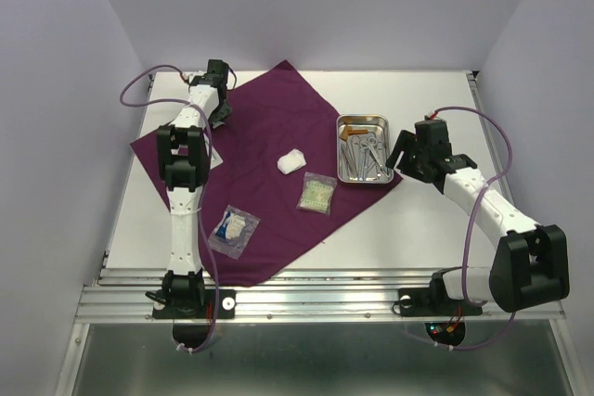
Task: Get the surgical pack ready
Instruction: Pick up the medical item from the surgical kit, then place the medical item in the container.
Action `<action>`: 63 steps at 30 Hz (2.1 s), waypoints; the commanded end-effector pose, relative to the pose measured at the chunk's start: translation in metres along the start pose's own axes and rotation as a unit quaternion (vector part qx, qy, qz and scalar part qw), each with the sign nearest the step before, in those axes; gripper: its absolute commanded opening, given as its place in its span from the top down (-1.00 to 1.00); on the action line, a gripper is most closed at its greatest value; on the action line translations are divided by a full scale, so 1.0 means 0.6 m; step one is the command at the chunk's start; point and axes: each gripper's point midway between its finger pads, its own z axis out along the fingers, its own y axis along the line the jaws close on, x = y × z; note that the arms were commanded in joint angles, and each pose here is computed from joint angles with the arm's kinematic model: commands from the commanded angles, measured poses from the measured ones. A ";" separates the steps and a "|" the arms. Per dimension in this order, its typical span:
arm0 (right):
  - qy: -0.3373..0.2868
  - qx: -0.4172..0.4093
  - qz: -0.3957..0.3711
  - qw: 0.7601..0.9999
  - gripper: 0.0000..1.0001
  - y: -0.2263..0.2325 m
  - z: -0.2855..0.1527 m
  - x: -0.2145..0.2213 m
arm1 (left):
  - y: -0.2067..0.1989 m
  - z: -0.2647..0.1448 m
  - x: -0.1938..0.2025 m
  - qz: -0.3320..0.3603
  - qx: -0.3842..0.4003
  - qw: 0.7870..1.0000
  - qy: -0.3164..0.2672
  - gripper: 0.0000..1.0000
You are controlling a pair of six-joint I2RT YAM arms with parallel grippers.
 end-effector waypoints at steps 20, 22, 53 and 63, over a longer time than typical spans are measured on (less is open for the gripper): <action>-0.017 -0.013 0.003 1.000 -0.47 0.011 -0.004 -0.019 | 0.000 -0.150 -0.092 -0.005 0.057 0.996 -0.072 0.04; -0.018 -0.012 0.004 1.000 -0.47 0.010 -0.005 -0.020 | -0.004 -0.158 -0.091 -0.001 0.065 0.995 -0.071 0.05; -0.041 -0.006 0.009 0.999 -0.47 0.006 -0.019 -0.035 | -0.315 -0.466 0.211 0.196 0.356 0.914 -0.010 0.10; -0.044 -0.003 0.009 0.999 -0.47 0.003 -0.021 -0.036 | -0.398 -0.507 0.301 0.221 0.448 0.866 0.037 0.12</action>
